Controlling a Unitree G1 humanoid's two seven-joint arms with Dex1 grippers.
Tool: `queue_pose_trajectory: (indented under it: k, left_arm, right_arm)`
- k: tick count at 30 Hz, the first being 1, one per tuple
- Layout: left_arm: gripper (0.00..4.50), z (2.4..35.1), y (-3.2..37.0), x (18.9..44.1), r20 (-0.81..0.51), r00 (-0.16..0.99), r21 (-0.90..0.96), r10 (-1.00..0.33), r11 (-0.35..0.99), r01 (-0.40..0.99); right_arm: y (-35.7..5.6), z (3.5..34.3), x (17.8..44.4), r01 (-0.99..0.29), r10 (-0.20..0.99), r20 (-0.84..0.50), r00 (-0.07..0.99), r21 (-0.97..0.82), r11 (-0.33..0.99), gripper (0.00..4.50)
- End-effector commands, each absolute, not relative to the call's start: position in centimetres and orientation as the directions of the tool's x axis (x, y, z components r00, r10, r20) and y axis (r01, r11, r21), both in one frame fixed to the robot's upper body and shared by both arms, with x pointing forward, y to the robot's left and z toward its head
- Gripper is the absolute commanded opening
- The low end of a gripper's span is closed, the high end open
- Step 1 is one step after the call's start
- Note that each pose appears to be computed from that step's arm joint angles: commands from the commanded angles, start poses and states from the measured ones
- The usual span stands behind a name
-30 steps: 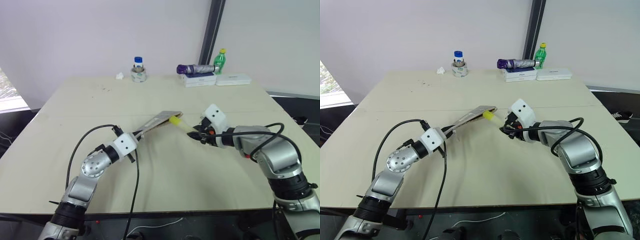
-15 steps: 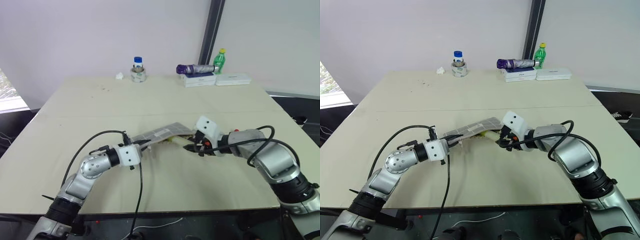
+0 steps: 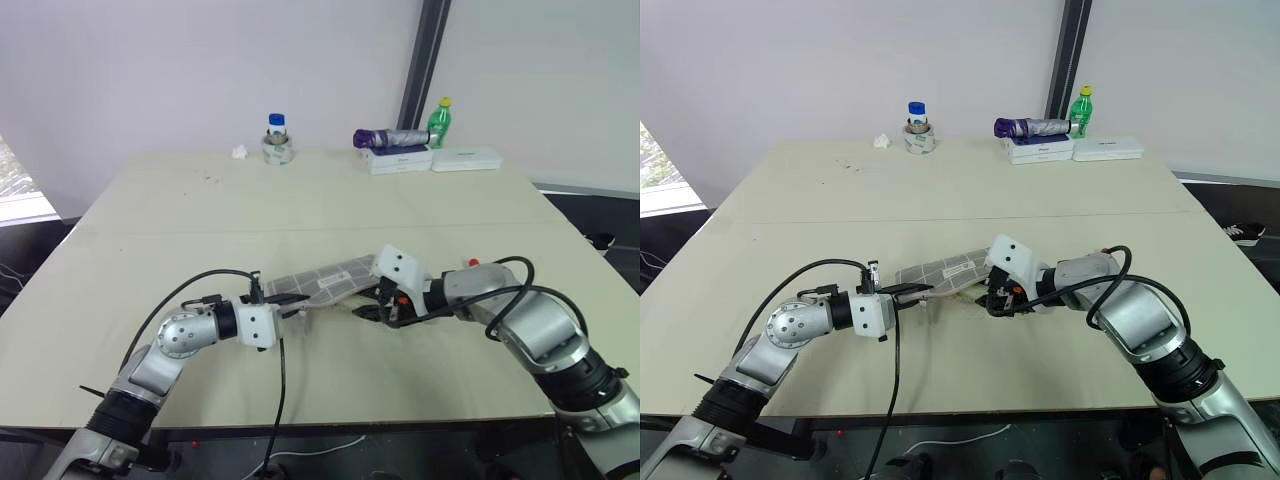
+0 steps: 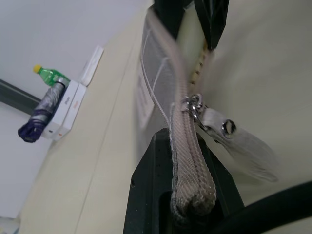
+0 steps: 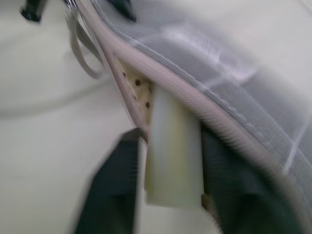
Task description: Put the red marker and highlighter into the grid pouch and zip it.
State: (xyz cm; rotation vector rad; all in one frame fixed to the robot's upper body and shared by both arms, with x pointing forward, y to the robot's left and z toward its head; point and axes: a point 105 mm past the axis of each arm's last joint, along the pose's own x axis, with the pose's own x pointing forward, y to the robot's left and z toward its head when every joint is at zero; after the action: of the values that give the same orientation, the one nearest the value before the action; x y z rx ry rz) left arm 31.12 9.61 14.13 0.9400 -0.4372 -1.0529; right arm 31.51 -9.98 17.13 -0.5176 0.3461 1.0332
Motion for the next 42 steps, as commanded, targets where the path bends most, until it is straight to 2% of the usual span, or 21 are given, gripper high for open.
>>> queue_pose_trajectory:
  k: [1,4,7,9,11,15,19,21,23,29,32,36,37,38,39,42]
  left_arm:
    - [0.0,14.5,9.9,31.5,-0.09,0.491,0.813,-0.866,0.22,0.539]
    - [0.0,14.7,10.5,32.6,-0.038,0.575,0.741,-0.818,0.362,0.565]
    - [0.0,15.3,10.7,33.6,0.012,0.64,0.647,-0.768,0.494,0.581]
    - [0.0,15.5,10.6,34.1,0.022,0.674,0.6,-0.738,0.549,0.582]
    - [0.0,15.6,10.4,34.4,0.032,0.695,0.579,-0.718,0.581,0.573]
    - [0.0,16.0,9.2,34.7,0.068,0.723,0.555,-0.688,0.628,0.546]
    - [0.0,16.1,8.1,34.9,0.092,0.729,0.54,-0.678,0.649,0.535]
    - [0.0,16.1,7.7,34.9,0.105,0.732,0.529,-0.673,0.661,0.532]
    - [0.0,16.2,7.4,34.9,0.116,0.729,0.519,-0.675,0.667,0.535]
    - [0.0,16.2,7.0,34.3,0.123,0.702,0.518,-0.702,0.649,0.558]
    - [0.0,16.1,7.1,34.1,0.124,0.695,0.514,-0.709,0.645,0.566]
    - [0.0,16.1,7.0,34.0,0.122,0.69,0.514,-0.713,0.64,0.571]
    - [0.0,16.0,7.0,34.0,0.121,0.689,0.514,-0.714,0.639,0.572]
    - [0.0,16.0,7.0,34.0,0.12,0.689,0.517,-0.715,0.638,0.571]
    - [0.0,16.0,7.0,34.0,0.119,0.689,0.519,-0.715,0.637,0.571]
    - [0.0,15.7,7.2,34.2,0.108,0.691,0.537,-0.715,0.627,0.564]
  right_arm:
    - [-10.6,20.5,31.7,-0.848,0.744,-0.41,0.528,-0.295,0.44,4.0]
    - [-11.8,22.1,31.1,-0.839,0.755,-0.37,0.541,-0.297,0.455,4.0]
    - [-12.9,22.6,30.3,-0.837,0.759,-0.36,0.542,-0.303,0.455,4.0]
    - [-14.2,22.6,30.5,-0.814,0.731,-0.36,0.58,-0.304,0.496,4.0]
    - [-16.2,22.3,31.5,-0.753,0.658,-0.366,0.658,-0.308,0.582,4.0]
    - [-23.5,19.7,33.7,-0.518,0.366,-0.434,0.824,-0.312,0.797,4.0]
    - [-28.8,17.4,34.1,-0.304,0.13,-0.471,0.873,-0.316,0.899,4.0]
    - [-30.5,16.4,34.0,-0.222,0.049,-0.482,0.875,-0.31,0.925,4.0]
    - [-31.6,15.2,33.6,-0.179,0.004,-0.502,0.865,-0.301,0.937,4.0]
    - [-32.3,13.1,33.0,-0.097,-0.017,-0.543,0.84,-0.181,0.979,4.0]
    - [-32.1,13.0,33.0,-0.08,0.014,-0.537,0.843,-0.1,0.992,3.22]
    - [-31.9,13.4,33.1,-0.066,0.024,-0.524,0.852,-0.063,0.996,1.24]
    - [-31.8,13.6,33.2,-0.067,0.028,-0.518,0.855,-0.057,0.996,0.61]
    - [-31.6,14.0,33.3,-0.087,0.036,-0.509,0.86,-0.077,0.993,0.36]
    - [-31.4,14.2,33.4,-0.102,0.041,-0.503,0.863,-0.094,0.99,0.36]
    - [-27.8,17.0,33.2,-0.31,0.193,-0.443,0.875,-0.209,0.927,0.36]
